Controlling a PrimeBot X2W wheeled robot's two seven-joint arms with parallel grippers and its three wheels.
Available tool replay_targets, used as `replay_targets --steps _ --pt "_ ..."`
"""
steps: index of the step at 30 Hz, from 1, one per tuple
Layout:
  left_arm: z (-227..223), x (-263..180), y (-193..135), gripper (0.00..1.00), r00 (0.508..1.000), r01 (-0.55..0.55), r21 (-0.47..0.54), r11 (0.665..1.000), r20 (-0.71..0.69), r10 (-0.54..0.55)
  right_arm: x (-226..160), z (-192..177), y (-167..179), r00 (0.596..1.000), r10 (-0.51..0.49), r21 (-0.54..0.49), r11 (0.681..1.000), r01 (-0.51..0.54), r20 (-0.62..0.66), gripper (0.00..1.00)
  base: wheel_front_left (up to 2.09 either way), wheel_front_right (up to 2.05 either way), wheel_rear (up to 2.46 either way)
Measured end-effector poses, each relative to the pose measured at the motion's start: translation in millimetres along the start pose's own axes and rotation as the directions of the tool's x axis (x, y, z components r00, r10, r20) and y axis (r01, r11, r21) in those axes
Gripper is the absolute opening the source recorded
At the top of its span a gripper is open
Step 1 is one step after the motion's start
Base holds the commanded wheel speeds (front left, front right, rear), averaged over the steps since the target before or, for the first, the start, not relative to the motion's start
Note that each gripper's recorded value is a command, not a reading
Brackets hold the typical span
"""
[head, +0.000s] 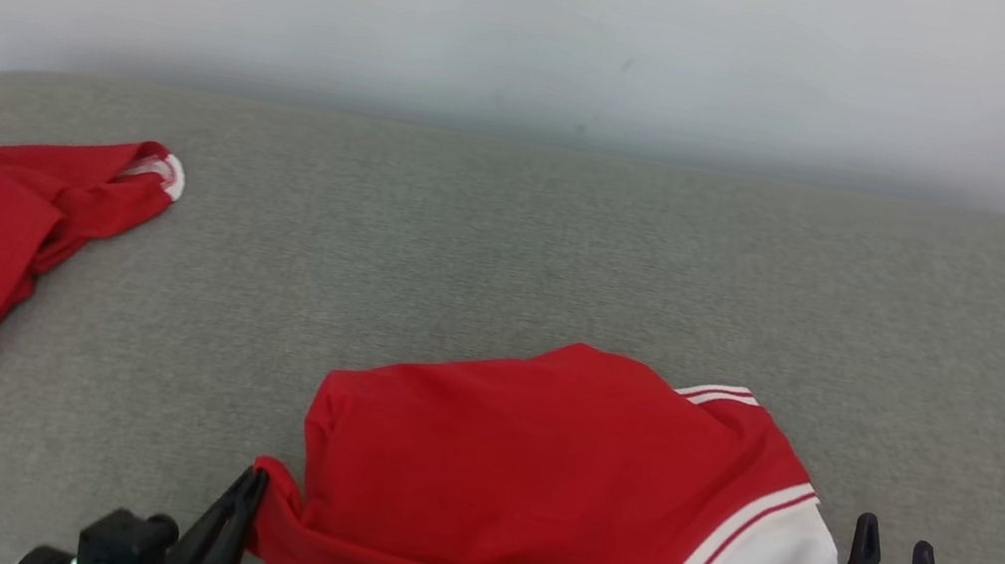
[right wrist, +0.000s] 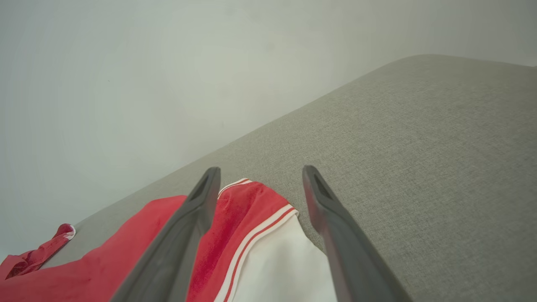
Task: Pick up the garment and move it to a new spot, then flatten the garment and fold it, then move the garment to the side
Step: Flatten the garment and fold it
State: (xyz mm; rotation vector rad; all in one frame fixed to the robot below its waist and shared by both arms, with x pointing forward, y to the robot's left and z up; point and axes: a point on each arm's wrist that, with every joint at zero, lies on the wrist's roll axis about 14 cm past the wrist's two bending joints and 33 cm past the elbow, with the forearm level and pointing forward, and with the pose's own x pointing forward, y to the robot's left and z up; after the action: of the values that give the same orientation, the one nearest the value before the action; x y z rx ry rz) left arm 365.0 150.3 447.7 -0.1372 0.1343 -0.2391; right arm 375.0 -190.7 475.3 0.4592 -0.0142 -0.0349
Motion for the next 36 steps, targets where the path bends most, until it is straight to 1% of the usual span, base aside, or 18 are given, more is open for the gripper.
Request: replay_targets --steps 3,7,11,12,14,19,28,32,36 --pt "-1 15 1 0.0 1.0 0.021 0.012 1.0 -0.019 -0.021 -3 1 -7 1.0 -0.023 -0.003 1.0 0.023 0.002 1.0 0.0 0.0 0.0" --pt "5 35 8 0.0 1.0 0.014 0.002 1.0 -0.018 -0.013 -8 2 -19 0.998 -0.057 -0.01 0.998 0.057 0.001 1.0 0.0 0.0 0.0" --pt "-5 45 4 0.0 0.998 0.031 0.007 0.999 -0.058 -0.03 -12 2 -28 0.996 -0.086 -0.012 0.996 0.086 0.001 1.0 0.0 0.0 0.0" --pt "-6 46 2 0.38 0.997 0.036 0.007 0.999 -0.061 -0.036 -13 2 -29 0.996 -0.091 -0.012 0.996 0.091 0.0 1.0 0.0 0.0 0.0" --pt "-2 49 4 1.0 0.998 0.029 0.002 1.0 -0.048 -0.029 -13 1 -31 0.995 -0.097 -0.013 0.995 0.097 -0.002 1.0 0.0 0.0 0.0" --pt "5 41 15 1.0 1.0 -0.019 -0.02 1.0 -0.019 0.019 -11 0 -26 0.997 -0.08 -0.011 0.997 0.08 -0.005 1.0 0.0 0.0 0.0" --pt "-2 -1 37 1.0 0.99 -0.14 -0.084 0.987 0.004 0.141 -6 -2 -21 0.998 -0.061 -0.023 0.998 0.06 -0.009 1.0 0.0 0.0 0.0" --pt "-1 -21 39 1.0 0.979 -0.194 -0.122 0.973 0.031 0.199 -9 -2 -26 0.997 -0.072 -0.053 0.996 0.071 -0.014 1.0 0.0 0.0 0.0" --pt "-18 -38 30 1.0 0.979 -0.205 -0.125 0.971 -0.01 0.206 -14 -12 -30 0.996 -0.076 -0.121 0.99 0.069 -0.051 1.0 0.0 0.0 0.0"
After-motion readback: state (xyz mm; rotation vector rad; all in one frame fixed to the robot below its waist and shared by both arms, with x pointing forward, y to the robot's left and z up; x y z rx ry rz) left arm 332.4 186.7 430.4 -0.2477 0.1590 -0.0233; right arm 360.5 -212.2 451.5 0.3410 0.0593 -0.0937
